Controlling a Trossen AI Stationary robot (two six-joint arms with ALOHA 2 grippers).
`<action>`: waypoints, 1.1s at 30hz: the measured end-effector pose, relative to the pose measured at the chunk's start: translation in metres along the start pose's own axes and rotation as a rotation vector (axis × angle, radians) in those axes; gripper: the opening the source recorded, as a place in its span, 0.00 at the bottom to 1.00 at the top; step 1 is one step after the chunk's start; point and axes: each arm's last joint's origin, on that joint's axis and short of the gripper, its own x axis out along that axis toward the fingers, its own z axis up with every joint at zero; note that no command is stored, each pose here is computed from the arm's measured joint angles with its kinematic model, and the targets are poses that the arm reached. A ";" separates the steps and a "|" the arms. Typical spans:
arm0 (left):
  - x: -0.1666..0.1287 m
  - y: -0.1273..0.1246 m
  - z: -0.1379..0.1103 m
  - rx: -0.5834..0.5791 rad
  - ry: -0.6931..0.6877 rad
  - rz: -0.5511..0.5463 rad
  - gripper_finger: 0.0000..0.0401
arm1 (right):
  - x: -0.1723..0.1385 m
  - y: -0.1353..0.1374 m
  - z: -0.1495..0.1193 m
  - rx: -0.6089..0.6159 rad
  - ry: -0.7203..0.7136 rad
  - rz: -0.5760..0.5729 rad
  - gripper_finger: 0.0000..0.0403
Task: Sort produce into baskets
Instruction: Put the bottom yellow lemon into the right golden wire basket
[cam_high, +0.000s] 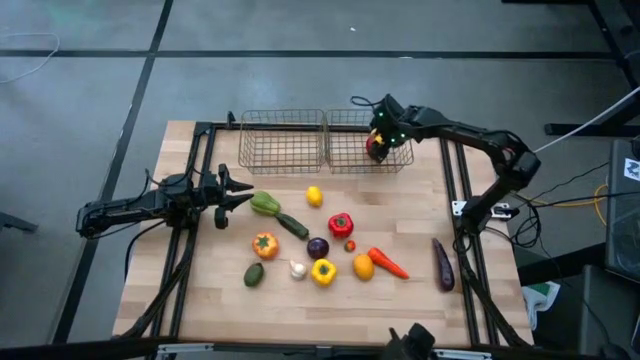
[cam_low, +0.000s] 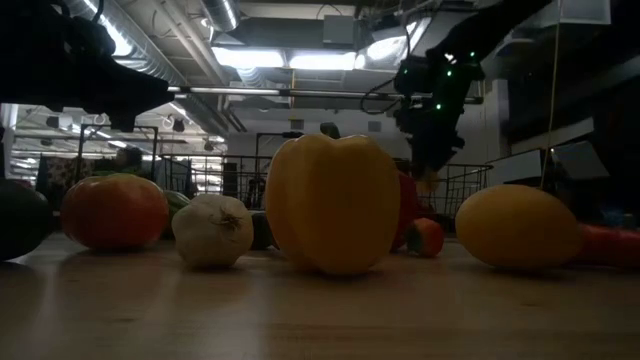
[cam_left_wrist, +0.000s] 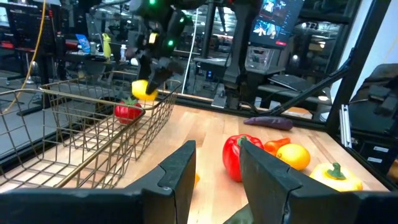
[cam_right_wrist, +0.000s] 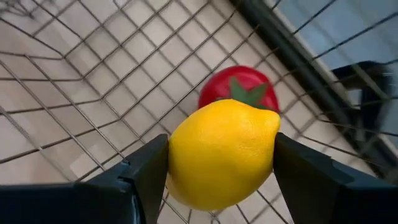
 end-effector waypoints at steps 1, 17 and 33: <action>0.000 0.000 0.000 0.000 0.000 0.000 0.30 | 0.003 0.000 0.000 -0.002 0.008 0.003 0.63; 0.000 0.000 0.000 -0.008 0.000 0.000 0.30 | 0.037 0.004 0.001 -0.133 0.065 0.097 0.63; 0.000 0.000 0.000 -0.008 0.000 0.000 0.30 | 0.038 0.004 0.002 -0.131 0.057 0.088 0.68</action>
